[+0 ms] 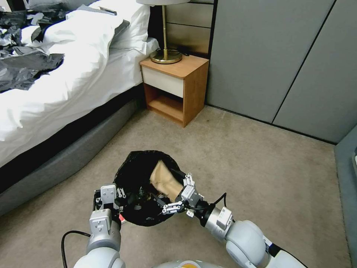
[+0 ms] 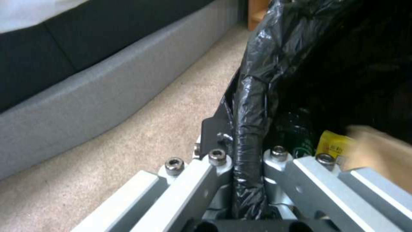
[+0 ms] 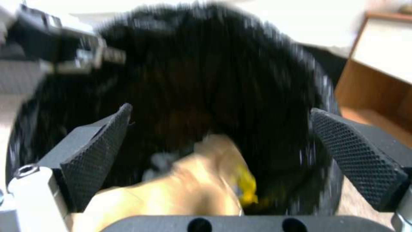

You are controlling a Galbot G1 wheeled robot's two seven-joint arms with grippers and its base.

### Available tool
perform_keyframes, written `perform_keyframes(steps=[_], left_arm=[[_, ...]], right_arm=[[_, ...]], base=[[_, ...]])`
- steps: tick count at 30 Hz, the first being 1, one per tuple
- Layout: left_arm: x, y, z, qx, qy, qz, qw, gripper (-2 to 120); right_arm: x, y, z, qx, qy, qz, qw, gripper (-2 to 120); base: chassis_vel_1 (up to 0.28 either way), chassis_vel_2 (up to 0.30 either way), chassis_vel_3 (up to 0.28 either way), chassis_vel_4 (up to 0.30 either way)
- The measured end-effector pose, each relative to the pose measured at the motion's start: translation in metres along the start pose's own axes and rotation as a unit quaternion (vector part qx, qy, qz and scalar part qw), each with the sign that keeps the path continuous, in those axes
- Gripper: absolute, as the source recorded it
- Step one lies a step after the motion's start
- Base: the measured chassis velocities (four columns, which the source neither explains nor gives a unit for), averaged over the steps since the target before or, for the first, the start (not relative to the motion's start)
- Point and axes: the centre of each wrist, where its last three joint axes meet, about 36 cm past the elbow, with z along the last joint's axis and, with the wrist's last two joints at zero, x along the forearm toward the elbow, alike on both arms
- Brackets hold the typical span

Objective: Pick up the trash bin, then pick up the garbage from the floor and place it into the trash bin.

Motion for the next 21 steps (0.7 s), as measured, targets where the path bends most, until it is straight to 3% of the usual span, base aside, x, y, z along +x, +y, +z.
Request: perform_keyframes(steps=[2,13,17,21], left_arm=[[0.001,0.001,-0.004,0.003,-0.004,0.000,1.0000,0],[0.003,0.000,-0.010,0.012,-0.008,0.005,0.9999,0],[0.004,0.001,-0.011,0.012,-0.008,0.005,0.9999,0],[0.001,0.002,-0.008,0.009,-0.006,0.001,0.9999,0]], right_arm=[[0.006,-0.004,-0.002,0.001,0.031,-0.004,1.000,100],[0.013,-0.008,0.012,-0.008,0.051,-0.027,0.998,100],[0.015,-0.008,0.010,0.004,0.036,-0.027,0.999,100],[0.015,-0.005,-0.006,0.033,-0.018,-0.013,0.999,100]], base=[[0.000,0.000,0.000,0.000],[0.000,0.000,0.000,0.000],[0.000,0.000,0.000,0.000],[0.000,0.000,0.000,0.000]])
